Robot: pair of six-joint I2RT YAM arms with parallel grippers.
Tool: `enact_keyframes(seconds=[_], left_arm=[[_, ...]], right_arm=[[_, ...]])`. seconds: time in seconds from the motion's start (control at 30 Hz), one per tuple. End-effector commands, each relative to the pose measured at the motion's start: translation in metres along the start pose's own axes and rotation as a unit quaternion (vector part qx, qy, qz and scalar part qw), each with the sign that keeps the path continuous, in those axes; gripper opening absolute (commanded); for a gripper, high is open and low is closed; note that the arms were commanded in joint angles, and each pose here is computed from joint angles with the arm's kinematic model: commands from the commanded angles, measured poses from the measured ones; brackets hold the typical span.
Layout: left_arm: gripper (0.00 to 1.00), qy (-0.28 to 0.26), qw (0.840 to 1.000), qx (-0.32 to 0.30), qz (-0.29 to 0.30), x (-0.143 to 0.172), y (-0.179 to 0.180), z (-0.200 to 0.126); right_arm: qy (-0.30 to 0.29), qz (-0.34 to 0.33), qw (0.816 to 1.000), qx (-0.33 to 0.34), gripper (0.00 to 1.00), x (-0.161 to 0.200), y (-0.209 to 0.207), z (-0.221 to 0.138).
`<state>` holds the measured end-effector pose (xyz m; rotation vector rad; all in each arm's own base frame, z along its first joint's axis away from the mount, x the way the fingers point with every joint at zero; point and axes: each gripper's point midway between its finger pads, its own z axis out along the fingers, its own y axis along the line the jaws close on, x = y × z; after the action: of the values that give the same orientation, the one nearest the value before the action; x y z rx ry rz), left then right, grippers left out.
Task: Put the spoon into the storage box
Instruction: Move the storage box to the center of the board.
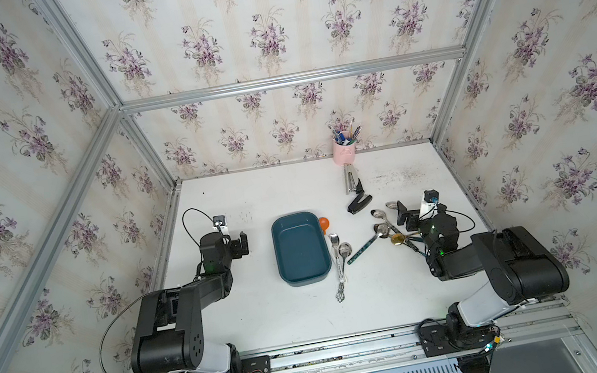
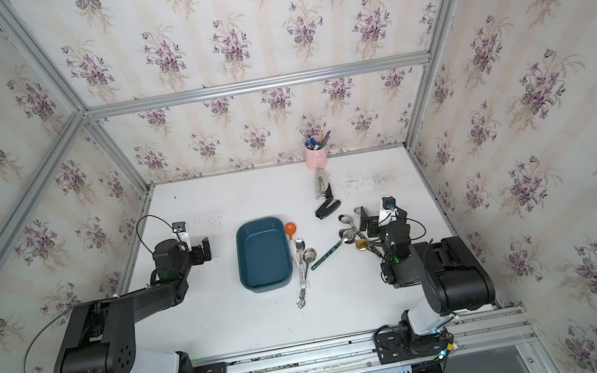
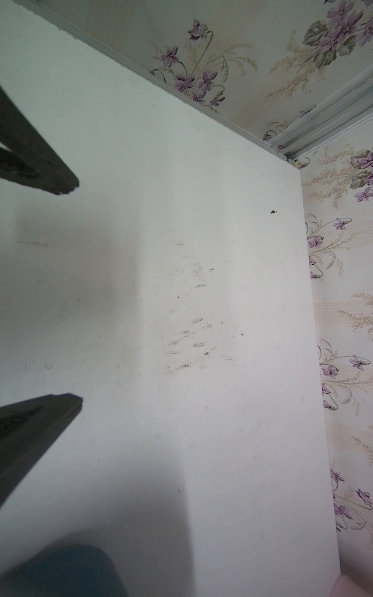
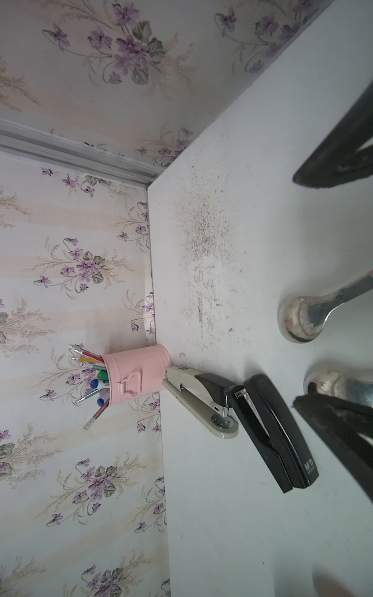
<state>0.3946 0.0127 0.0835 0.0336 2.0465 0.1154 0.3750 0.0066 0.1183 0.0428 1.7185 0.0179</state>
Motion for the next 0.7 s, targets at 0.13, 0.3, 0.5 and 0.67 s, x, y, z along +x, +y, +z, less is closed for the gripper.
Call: enact_keyframes(seconds=[0.13,0.3,0.5,0.67], left_arm=[[1.0,-0.015,1.0,0.0,0.004,-0.009,0.0,0.001],[1.0,-0.018,1.0,0.007,0.001,-0.009,0.0,-0.001],[1.0,0.031,0.999,0.01,0.003,-0.037,0.003,-0.004],[1.0,0.078,0.996,0.036,-0.017,-0.091,0.001,-0.031]], right_arm=[[-0.009,0.006,1.0,-0.004,1.0,-0.005,0.001,0.001],[-0.019,0.014,1.0,0.018,0.98,-0.009,-0.006,-0.003],[0.013,0.037,0.997,0.068,0.91,-0.032,-0.021,0.003],[0.116,0.073,0.99,0.038,0.81,-0.059,-0.004,0.02]])
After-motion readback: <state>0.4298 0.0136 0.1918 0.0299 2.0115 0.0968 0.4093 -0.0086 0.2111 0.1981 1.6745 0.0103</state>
